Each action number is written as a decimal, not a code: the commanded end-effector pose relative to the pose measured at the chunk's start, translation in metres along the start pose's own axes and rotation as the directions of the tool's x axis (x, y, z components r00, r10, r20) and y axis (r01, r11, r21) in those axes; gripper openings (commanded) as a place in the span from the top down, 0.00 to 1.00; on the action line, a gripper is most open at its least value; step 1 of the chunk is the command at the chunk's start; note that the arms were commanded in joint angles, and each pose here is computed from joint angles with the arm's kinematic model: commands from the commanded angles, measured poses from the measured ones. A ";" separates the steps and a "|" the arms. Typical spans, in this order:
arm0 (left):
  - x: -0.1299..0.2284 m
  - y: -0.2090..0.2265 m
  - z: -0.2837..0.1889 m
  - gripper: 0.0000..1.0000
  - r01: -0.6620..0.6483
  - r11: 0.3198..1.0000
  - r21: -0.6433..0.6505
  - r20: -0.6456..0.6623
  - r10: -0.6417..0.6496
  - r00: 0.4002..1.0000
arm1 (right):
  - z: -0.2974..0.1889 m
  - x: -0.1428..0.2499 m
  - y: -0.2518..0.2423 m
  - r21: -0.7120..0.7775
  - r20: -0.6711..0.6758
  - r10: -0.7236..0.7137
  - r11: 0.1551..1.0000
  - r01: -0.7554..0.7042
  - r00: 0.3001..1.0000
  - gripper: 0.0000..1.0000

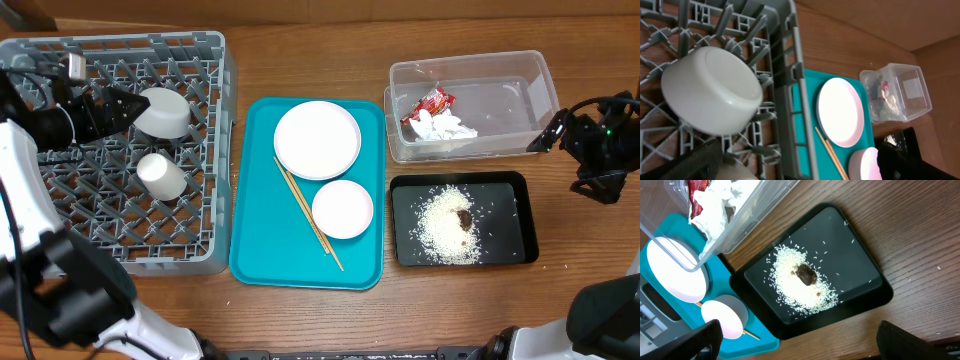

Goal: Sort waste into correct bins and load items into the dishwasher
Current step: 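Reach the left gripper toward the pink bowl on the teal tray, then grasp the pink bowl rim with the left gripper and lift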

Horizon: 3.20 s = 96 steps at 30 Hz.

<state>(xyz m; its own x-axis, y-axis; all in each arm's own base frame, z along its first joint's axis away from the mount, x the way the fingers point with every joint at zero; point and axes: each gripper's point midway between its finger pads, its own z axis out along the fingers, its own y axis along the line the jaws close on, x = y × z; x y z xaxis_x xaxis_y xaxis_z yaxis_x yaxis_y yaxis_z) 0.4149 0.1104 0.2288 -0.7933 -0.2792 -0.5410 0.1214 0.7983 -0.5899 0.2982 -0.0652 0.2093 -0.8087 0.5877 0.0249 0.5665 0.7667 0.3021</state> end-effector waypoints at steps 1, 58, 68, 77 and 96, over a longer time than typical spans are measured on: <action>-0.002 -0.038 -0.009 0.00 -0.038 0.999 -0.034 -0.004 0.038 0.999 | -0.009 0.003 0.003 -0.005 0.027 -0.016 1.000 0.016 1.000 0.00; 0.321 -0.182 0.235 0.91 -0.680 0.732 0.032 -0.917 0.292 0.271 | -0.009 0.004 0.003 -0.004 0.021 -0.014 1.000 0.014 1.000 0.00; 0.288 -0.213 0.223 0.96 -0.671 0.741 0.004 -0.856 0.349 0.381 | -0.009 0.005 0.002 -0.003 0.019 -0.013 1.000 0.013 1.000 0.00; 0.178 -0.237 0.159 0.96 -0.610 0.786 -0.098 -0.617 0.433 0.657 | -0.009 0.005 0.002 -0.004 0.019 -0.014 1.000 0.014 1.000 0.00; 0.002 -0.175 0.078 0.96 -0.415 0.872 0.261 -0.010 0.432 0.902 | -0.009 0.004 0.003 -0.004 0.022 -0.015 1.000 0.015 1.000 0.00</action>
<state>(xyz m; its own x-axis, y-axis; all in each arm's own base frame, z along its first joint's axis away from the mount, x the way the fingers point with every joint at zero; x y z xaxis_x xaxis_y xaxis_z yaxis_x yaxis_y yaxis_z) 0.4413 -0.0556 0.2636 -0.7599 0.0756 -0.6457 0.4089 0.8276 -0.3844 0.2952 -0.0640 0.2091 -0.8081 0.5878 0.0384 0.5706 0.7649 0.2988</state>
